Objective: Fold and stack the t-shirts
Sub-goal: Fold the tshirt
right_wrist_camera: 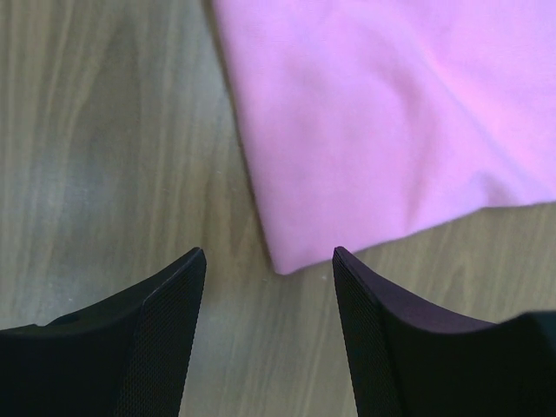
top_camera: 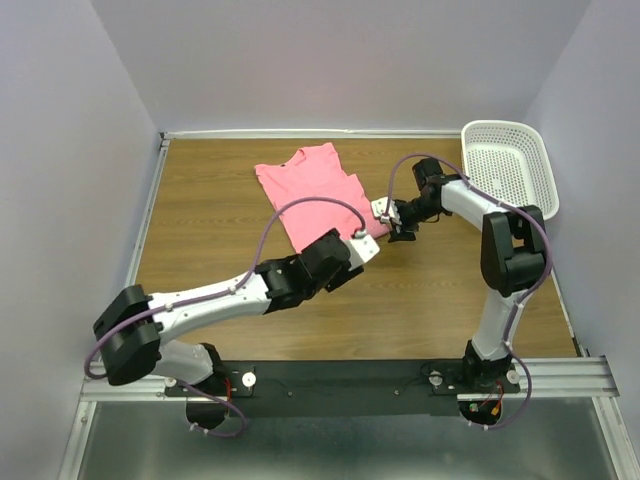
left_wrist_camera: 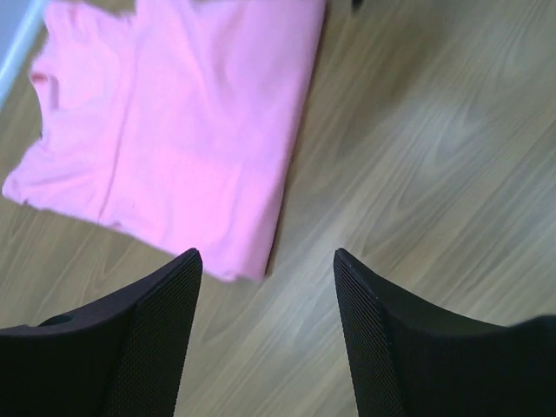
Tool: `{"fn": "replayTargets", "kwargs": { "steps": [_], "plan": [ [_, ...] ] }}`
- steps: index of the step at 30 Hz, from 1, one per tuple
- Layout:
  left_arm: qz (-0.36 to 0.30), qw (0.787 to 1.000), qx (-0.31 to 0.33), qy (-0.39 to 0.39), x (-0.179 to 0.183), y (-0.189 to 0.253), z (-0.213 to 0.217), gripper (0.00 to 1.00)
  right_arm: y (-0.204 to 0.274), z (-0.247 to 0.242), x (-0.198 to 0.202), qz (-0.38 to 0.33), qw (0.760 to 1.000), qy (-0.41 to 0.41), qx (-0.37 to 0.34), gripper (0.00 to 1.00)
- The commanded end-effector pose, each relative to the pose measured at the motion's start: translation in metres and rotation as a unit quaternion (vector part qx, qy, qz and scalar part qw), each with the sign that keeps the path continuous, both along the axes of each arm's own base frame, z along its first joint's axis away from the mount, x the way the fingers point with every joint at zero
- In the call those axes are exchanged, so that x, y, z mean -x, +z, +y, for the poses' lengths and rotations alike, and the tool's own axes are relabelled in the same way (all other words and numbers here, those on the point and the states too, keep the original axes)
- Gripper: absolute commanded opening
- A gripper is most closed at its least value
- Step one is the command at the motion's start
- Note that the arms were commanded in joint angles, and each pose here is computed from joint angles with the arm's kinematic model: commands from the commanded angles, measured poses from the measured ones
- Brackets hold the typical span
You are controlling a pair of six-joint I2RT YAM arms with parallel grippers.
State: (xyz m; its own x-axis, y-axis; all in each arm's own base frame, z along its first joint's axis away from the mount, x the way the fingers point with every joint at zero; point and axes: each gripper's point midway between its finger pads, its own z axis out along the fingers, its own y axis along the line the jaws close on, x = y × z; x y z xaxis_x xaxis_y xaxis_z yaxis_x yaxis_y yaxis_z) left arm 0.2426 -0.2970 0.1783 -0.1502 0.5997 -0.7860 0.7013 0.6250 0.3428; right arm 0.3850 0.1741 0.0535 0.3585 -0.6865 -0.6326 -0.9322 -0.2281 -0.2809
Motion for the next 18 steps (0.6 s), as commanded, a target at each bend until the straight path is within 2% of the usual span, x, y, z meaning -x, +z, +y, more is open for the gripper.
{"fn": "replayTargets", "kwargs": {
  "steps": [1, 3, 4, 6, 12, 18],
  "plan": [
    [0.009, 0.975, -0.217, -0.037, 0.005, -0.101, 0.06, 0.68, -0.011, 0.008, 0.019, 0.045, 0.999, 0.027, -0.014, 0.68],
    [0.003, 0.976, -0.219, -0.02, -0.004, -0.116, 0.069, 0.64, -0.011, 0.009, 0.017, 0.046, 0.998, 0.027, -0.016, 0.67],
    [0.002, 0.977, -0.214, -0.015, -0.008, -0.118, 0.07, 0.56, -0.01, 0.009, 0.015, 0.046, 0.998, 0.025, -0.017, 0.67],
    [-0.008, 0.978, -0.207, -0.004, -0.022, -0.122, 0.07, 0.52, -0.012, 0.009, 0.014, 0.048, 0.998, 0.024, -0.016, 0.67],
    [-0.02, 0.976, -0.217, -0.014, -0.04, -0.124, 0.056, 0.53, -0.014, 0.007, 0.016, 0.051, 0.998, 0.022, -0.012, 0.66],
    [-0.015, 0.979, -0.2, -0.028, -0.037, -0.12, 0.046, 0.53, -0.016, 0.006, 0.016, 0.05, 0.998, 0.022, -0.007, 0.66]
  ]
}}
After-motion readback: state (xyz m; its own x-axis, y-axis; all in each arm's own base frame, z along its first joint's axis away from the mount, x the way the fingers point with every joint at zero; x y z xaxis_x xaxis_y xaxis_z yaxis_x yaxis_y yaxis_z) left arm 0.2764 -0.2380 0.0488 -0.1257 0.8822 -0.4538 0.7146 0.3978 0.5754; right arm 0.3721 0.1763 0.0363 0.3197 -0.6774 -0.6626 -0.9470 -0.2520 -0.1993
